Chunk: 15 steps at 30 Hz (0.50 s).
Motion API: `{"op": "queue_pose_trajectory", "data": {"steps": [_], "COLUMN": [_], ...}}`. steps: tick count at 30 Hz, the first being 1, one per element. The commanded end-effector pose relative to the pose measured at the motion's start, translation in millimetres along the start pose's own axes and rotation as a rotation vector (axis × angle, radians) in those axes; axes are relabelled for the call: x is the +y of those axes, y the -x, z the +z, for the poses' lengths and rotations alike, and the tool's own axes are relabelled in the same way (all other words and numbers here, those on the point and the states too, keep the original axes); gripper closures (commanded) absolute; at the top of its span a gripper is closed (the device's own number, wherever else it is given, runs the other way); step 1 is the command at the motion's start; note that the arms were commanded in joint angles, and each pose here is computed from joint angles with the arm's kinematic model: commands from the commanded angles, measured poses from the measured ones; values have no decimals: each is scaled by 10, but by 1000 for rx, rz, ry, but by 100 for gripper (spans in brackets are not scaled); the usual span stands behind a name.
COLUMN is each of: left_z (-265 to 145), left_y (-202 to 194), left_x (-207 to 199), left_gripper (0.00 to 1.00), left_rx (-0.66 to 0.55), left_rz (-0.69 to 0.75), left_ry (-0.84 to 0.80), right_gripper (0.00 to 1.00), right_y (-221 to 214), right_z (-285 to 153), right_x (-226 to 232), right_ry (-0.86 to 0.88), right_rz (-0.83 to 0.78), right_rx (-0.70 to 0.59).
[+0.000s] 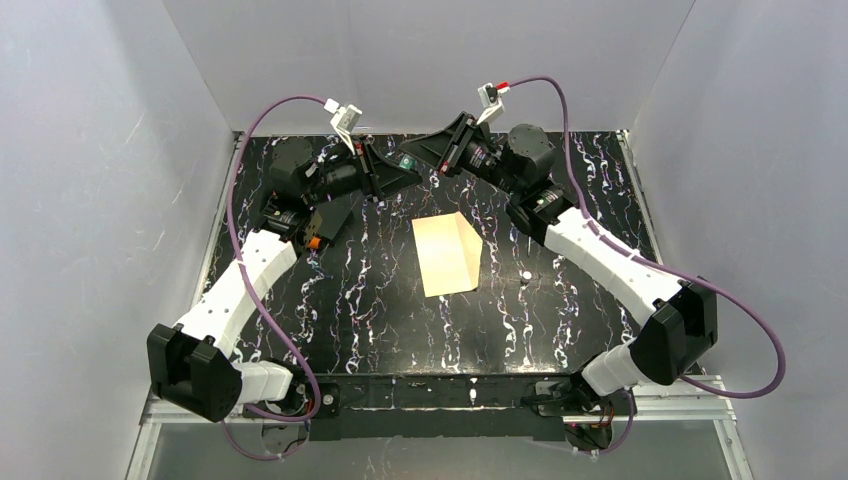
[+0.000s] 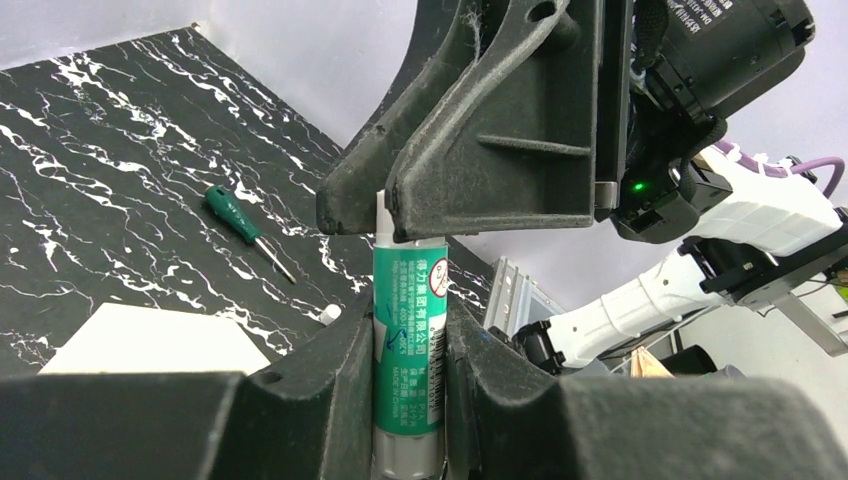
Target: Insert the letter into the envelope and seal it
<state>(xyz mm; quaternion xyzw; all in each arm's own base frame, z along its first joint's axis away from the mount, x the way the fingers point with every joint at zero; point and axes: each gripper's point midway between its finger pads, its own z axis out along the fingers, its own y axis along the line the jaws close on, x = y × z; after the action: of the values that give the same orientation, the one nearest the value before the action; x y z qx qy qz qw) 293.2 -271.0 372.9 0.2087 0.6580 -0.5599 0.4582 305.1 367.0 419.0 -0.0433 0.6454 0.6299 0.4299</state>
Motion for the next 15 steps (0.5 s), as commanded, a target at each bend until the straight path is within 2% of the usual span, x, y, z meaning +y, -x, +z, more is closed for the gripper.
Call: {"op": "queue_pose_trajectory", "data": {"steps": [1, 4, 6, 7, 11, 15], "left_z": [-18, -32, -48, -58, -86, -114], "left_y": [196, 224, 248, 261, 205, 87], "left_x": [-159, -166, -178, -183, -265, -262], "left_gripper": [98, 81, 65, 60, 49, 47], "left_rx": [-55, -65, -68, -68, -18, 31], "left_rz": [39, 27, 11, -5, -52, -77], "left_ry": [-16, -7, -1, 1, -32, -36], "right_gripper": [83, 89, 90, 91, 93, 92], "right_y": [172, 138, 106, 66, -27, -135], "right_z": [-3, -5, -16, -21, -56, -67], "right_x": [320, 308, 263, 236, 171, 153], "right_ry": [64, 54, 35, 28, 30, 58], "right_rz": [-89, -128, -173, -197, -290, -299], "right_rx": [-13, 20, 50, 75, 153, 222]}}
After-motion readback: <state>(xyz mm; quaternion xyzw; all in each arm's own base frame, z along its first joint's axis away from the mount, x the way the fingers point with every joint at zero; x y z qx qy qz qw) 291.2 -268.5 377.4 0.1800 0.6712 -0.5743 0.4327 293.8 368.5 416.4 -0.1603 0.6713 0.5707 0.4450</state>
